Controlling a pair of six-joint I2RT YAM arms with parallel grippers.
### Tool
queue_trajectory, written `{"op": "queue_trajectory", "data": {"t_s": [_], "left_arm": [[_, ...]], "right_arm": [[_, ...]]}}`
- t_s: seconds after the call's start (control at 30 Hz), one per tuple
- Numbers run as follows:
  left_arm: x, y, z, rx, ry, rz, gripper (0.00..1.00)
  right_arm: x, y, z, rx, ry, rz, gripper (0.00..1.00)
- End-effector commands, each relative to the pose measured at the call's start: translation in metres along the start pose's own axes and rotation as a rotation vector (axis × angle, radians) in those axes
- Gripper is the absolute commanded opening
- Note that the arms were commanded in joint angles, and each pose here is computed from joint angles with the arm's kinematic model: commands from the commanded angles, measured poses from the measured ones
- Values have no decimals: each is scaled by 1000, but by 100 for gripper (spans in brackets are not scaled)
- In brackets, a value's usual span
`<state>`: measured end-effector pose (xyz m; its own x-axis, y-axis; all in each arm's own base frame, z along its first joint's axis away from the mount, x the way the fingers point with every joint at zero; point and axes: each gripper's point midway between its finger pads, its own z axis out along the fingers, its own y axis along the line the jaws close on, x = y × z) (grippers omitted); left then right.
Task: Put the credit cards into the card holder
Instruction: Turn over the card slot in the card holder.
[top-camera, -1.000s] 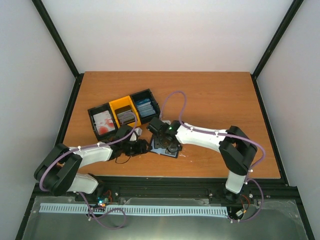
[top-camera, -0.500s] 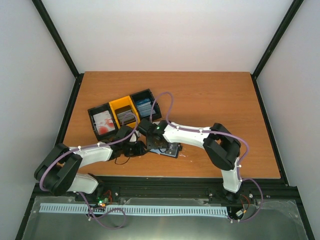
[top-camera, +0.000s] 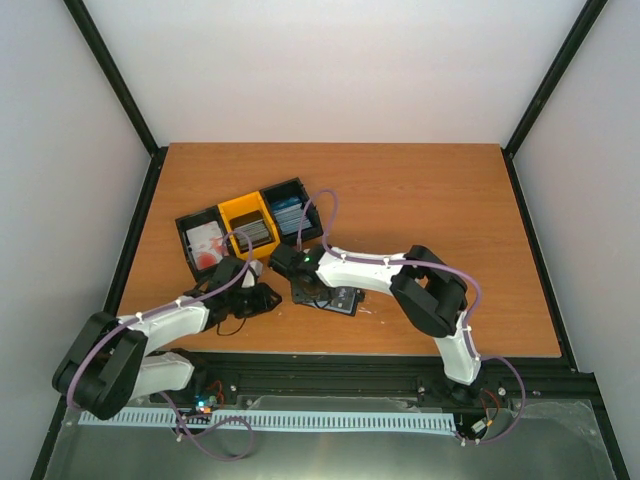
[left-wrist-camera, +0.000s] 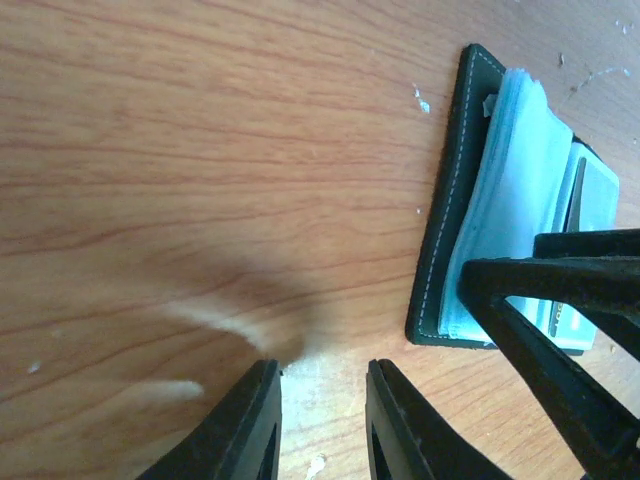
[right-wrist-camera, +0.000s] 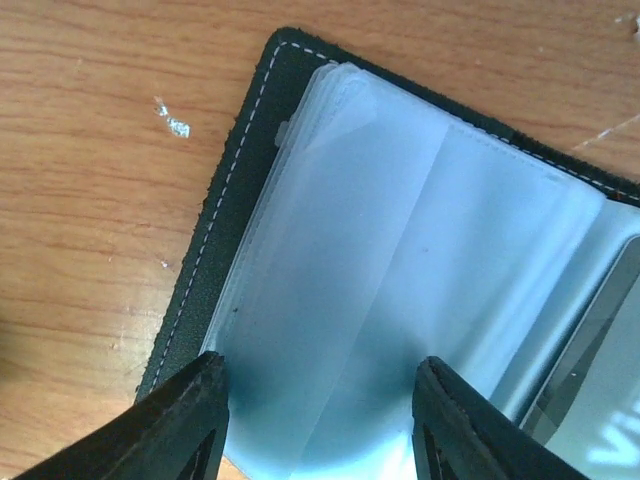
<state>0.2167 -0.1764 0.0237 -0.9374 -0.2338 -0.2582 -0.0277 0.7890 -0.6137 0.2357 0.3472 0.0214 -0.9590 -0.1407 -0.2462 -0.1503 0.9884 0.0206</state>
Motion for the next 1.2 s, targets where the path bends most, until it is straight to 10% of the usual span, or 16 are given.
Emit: {"op": "queue_trajectory", "data": {"t_s": [0.0,0.2,0.63,0.8,1.17], "left_arm": [[-2,1,-5,14,-15,-18,25],[-5,-8,-7,47,-19,17,25],[-22,-40,-8,143,-17,118,28],[-24,-42,-6,143,-12,124,28],[-28,-56,-8,198,-12,144,35]], "right_arm": [[20,-19,18,99,56,17,45],[9,-19,-2,65,-5,51,27],[5,-46,-25,147,-63,98,30],[4,-44,-27,123,-71,96,16],[12,-70,-37,175,-100,159,36]]}}
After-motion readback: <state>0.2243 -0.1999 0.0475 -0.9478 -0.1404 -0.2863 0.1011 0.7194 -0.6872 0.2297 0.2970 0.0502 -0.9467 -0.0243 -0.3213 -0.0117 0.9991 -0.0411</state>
